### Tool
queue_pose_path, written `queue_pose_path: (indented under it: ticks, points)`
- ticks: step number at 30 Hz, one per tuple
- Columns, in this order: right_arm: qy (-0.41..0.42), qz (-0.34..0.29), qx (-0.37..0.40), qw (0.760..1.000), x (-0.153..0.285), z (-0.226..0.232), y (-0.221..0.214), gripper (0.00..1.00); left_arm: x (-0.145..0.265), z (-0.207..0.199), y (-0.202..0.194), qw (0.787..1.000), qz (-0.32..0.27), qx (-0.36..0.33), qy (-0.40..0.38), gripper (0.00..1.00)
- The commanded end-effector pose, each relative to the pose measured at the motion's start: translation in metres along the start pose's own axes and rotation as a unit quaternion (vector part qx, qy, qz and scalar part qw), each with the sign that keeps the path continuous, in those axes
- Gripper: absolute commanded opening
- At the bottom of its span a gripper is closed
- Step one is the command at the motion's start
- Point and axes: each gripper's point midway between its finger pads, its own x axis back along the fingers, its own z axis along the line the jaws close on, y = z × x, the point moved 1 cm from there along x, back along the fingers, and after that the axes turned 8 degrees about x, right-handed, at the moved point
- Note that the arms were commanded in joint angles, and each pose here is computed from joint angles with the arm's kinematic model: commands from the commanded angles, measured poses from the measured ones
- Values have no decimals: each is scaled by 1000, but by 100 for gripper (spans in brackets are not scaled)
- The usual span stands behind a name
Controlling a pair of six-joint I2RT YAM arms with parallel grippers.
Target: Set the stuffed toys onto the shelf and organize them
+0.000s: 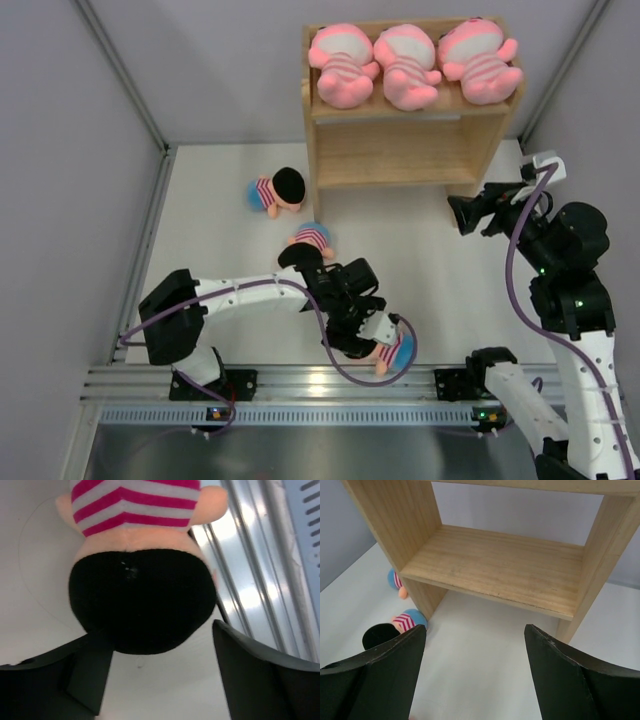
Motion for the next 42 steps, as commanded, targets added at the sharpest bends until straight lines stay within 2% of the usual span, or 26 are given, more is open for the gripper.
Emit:
queue_pose_path:
  ticks: [1, 2, 3, 5, 9, 11, 13, 14, 15, 19, 22, 24, 26, 27, 30, 31, 35, 42]
  points:
    - [8, -6, 11, 1000, 5, 3, -1, 80, -6, 28, 9, 997, -24, 2, 70, 76]
    - [6, -4, 12, 1000, 5, 3, -2, 80, -7, 32, 6, 996, -21, 10, 83, 51]
    - [6, -3, 10, 1000, 5, 3, -4, 81, -8, 40, 6, 994, -21, 14, 104, 37]
    - [9, -1, 5, 1000, 4, 4, -7, 81, -11, 45, 2, 992, -18, 27, 119, 0]
    - [29, 8, -2, 1000, 2, 10, -11, 80, -3, 51, 4, 989, -28, 39, 137, 0]
    - [43, 9, 10, 999, 3, 14, -10, 79, 19, 43, 25, 991, -82, 51, 94, 0]
    - [66, 10, 19, 998, 3, 20, -9, 79, 57, 59, 31, 981, -143, 105, 83, 0]
    - [81, 7, 41, 996, 2, 23, -8, 79, 81, 57, 48, 973, -192, 116, 44, 0]
    - [98, 5, 50, 994, 2, 27, -7, 78, 107, 78, 37, 964, -213, 150, 59, 0]
    - [210, -27, 116, 970, 12, 63, -5, 75, 154, 85, 36, 953, -246, 169, 57, 0]
    - [295, -47, 204, 932, 21, 89, -28, 74, 176, 73, 41, 941, -290, 168, 33, 0]
    - [336, -50, 248, 907, 27, 103, -48, 77, 185, 73, 40, 937, -300, 174, 37, 0]
    - [343, -63, 302, 887, 27, 105, -59, 82, 185, 70, 39, 937, -300, 172, 38, 0]
    - [343, -77, 317, 881, 29, 109, -56, 83, 187, 68, 39, 937, -302, 169, 41, 0]
    - [327, -60, 350, 876, 19, 103, -59, 85, 189, 66, 40, 938, -303, 165, 41, 0]
    - [339, -60, 371, 862, 18, 105, -60, 85, 190, 66, 40, 937, -303, 166, 41, 0]
    - [390, -46, 379, 838, 12, 122, -61, 85, 193, 67, 42, 938, -303, 164, 42, 0]
    - [399, -20, 404, 823, -6, 130, -70, 86, 193, 67, 44, 938, -305, 162, 37, 0]
